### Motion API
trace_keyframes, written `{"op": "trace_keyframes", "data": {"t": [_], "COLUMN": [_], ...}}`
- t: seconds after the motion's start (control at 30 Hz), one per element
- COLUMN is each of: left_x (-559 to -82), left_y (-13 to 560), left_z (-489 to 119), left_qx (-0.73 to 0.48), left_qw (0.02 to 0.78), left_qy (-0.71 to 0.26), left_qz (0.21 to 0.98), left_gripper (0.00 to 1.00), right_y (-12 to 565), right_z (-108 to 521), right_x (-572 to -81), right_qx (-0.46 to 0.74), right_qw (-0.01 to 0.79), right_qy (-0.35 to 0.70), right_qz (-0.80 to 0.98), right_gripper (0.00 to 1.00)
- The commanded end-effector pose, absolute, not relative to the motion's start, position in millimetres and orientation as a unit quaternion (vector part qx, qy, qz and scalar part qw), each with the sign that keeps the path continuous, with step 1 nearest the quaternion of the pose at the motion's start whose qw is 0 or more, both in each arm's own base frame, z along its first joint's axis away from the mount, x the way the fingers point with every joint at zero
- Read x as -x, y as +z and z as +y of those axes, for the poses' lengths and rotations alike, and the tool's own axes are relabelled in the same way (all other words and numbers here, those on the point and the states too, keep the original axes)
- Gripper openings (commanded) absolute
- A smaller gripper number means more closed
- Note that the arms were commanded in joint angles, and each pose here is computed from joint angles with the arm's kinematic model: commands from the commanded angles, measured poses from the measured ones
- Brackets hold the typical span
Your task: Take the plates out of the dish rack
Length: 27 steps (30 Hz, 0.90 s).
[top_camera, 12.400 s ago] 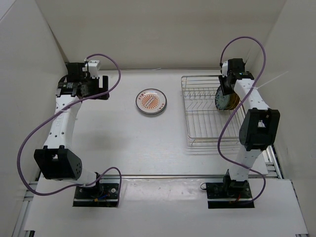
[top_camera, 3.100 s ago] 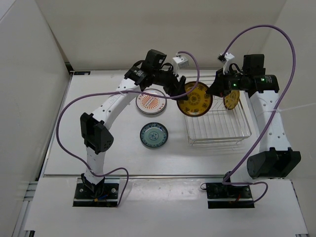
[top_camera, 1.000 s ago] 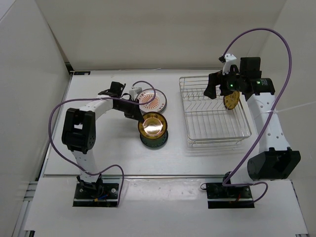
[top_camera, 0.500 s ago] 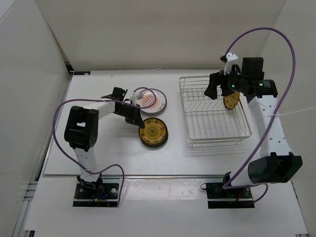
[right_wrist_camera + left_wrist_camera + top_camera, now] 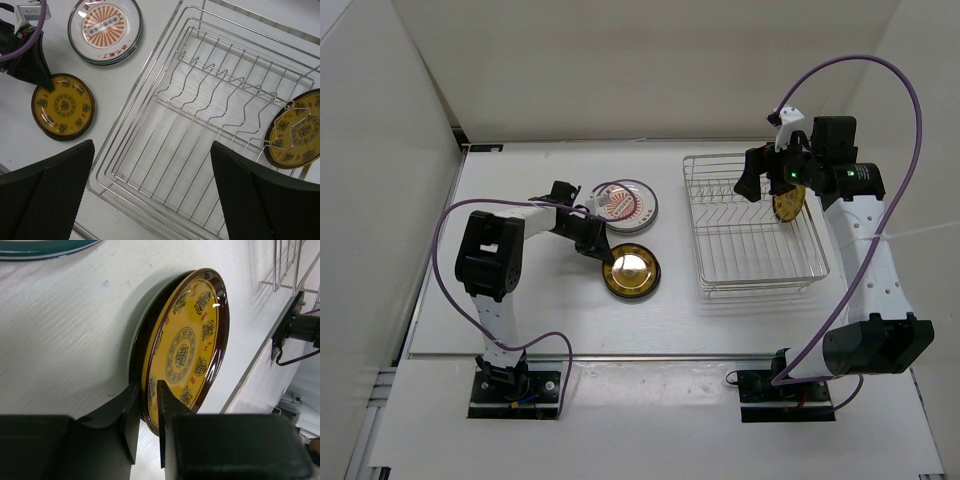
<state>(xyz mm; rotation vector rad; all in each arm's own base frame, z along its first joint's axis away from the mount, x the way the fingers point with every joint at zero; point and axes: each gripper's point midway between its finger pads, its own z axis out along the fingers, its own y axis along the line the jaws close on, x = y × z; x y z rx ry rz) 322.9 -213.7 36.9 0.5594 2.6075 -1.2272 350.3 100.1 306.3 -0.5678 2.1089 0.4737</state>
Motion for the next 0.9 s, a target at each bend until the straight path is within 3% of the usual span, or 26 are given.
{"op": "trace_keyframes", "data": {"t": [0.0,0.17,0.27,0.4,0.5,0.63,0.87], "left_x": [-332,-333,-334,-335,-334,-338,-353], "left_y": [50,58,69,82,93,110,125], "left_z": [-219,-218,-218,-215,-215,-215,-204], "left_qx": [-0.203,-0.204,-0.213,-0.217,-0.224,-0.23,-0.242], "left_qw": [0.124,0.13,0.139,0.156,0.164,0.183,0.208], "left_qy": [-0.422,-0.418,-0.417,-0.407,-0.406,-0.402,-0.344], "left_qz": [0.875,0.876,0.873,0.873,0.871,0.867,0.883], "left_gripper": [0.3,0.34,0.43,0.63,0.72,0.98,1.0], "right_y": [328,325,325,325,325,325,329], "right_z": [103,103,104,104,104,104,90], "right_x": [-343,-342,-342,-342,-342,-342,-348], "right_qx": [0.24,0.239,0.241,0.241,0.241,0.241,0.214], "right_qw": [0.464,0.46,0.46,0.46,0.46,0.46,0.472], "right_qy": [0.193,0.194,0.198,0.198,0.198,0.198,0.159], "right_qz": [0.83,0.833,0.831,0.831,0.831,0.831,0.84], "right_gripper": [1.0,1.0,1.0,1.0,1.0,1.0,1.0]}}
